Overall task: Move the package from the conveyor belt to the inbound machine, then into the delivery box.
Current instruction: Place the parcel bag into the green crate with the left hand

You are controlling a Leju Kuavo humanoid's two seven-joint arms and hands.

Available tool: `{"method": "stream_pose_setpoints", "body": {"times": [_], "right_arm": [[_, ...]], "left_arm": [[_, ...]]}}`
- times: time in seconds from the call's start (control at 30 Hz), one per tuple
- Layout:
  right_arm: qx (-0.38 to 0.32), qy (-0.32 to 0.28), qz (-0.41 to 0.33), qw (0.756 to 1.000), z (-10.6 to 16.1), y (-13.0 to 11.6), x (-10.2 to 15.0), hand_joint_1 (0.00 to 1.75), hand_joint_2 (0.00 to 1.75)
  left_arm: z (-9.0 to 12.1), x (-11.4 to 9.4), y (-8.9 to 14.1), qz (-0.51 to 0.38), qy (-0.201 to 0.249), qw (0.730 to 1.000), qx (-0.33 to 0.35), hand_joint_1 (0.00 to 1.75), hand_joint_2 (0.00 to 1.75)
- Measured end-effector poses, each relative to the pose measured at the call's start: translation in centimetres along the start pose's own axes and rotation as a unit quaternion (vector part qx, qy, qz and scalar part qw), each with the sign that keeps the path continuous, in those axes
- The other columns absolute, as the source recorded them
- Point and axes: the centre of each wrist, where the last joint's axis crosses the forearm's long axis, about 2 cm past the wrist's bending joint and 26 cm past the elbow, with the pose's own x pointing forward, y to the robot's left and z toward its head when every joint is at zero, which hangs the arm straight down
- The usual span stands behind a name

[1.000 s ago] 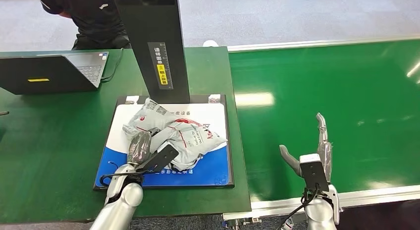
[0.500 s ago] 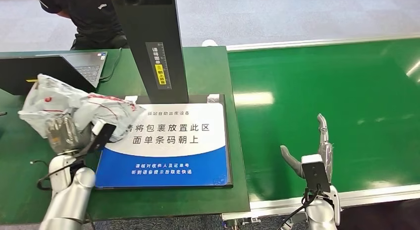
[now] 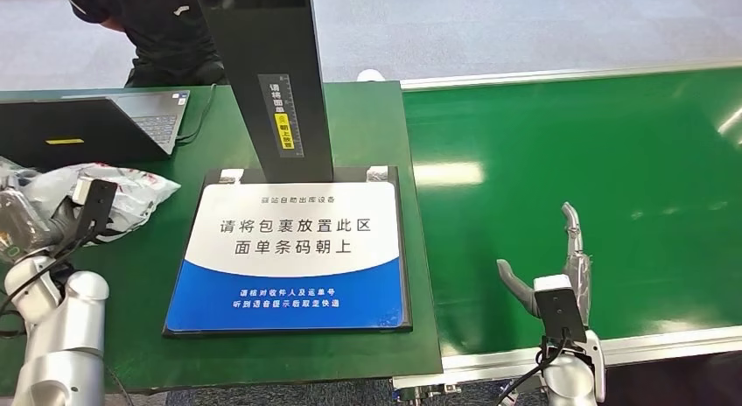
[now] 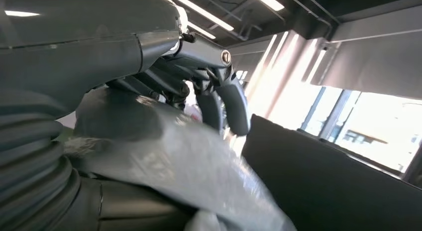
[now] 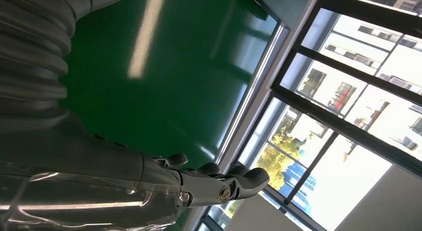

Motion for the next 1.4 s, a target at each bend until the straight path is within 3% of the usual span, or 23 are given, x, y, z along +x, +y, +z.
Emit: {"method": "stream_pose_setpoints", "body": {"times": [0.33,0.53,0.67,0.8,0.9,0.97,1.03,1.1,1.4], "right_arm": [[0.0,0.0,0.001,1.0,0.0,0.0,0.0,0.0,1.75],[-0.001,0.001,0.002,1.0,0.0,0.0,0.0,0.0,1.75],[-0.002,-0.002,0.003,1.0,0.1,-0.1,0.1,0.0,1.75],[0.001,-0.005,0.002,1.0,0.1,-0.1,0.1,0.0,1.75],[0.005,-0.008,0.0,1.0,0.0,0.0,0.2,0.0,1.75],[0.009,-0.012,-0.006,1.0,-0.1,0.3,0.2,0.0,1.75],[0.013,-0.018,-0.013,1.0,-0.3,0.6,0.4,0.0,1.75],[0.017,-0.021,-0.017,0.999,-0.5,0.9,0.4,0.0,1.75],[0.023,-0.022,-0.024,0.999,-0.7,1.5,0.4,0.0,1.75]], "left_arm": [[0.2,-1.2,0.0,0.008,0.035,0.999,0.001,0.0,1.75],[0.6,-1.1,-0.3,0.064,0.039,0.997,0.005,0.0,1.75],[1.7,-0.1,-0.9,0.161,0.047,0.985,-0.034,0.0,0.0],[3.0,1.8,-1.2,0.254,0.034,0.962,-0.099,0.0,0.0],[4.0,3.3,-1.5,0.341,0.014,0.923,-0.179,0.0,0.0],[5.0,4.1,-1.8,0.444,-0.018,0.859,-0.254,0.0,0.0],[6.2,4.8,-2.2,0.55,-0.068,0.768,-0.32,0.0,0.0],[7.1,5.2,-2.4,0.594,-0.096,0.718,-0.35,0.0,0.0],[8.1,5.3,-2.6,0.591,-0.092,0.724,-0.344,0.0,0.0]]}}
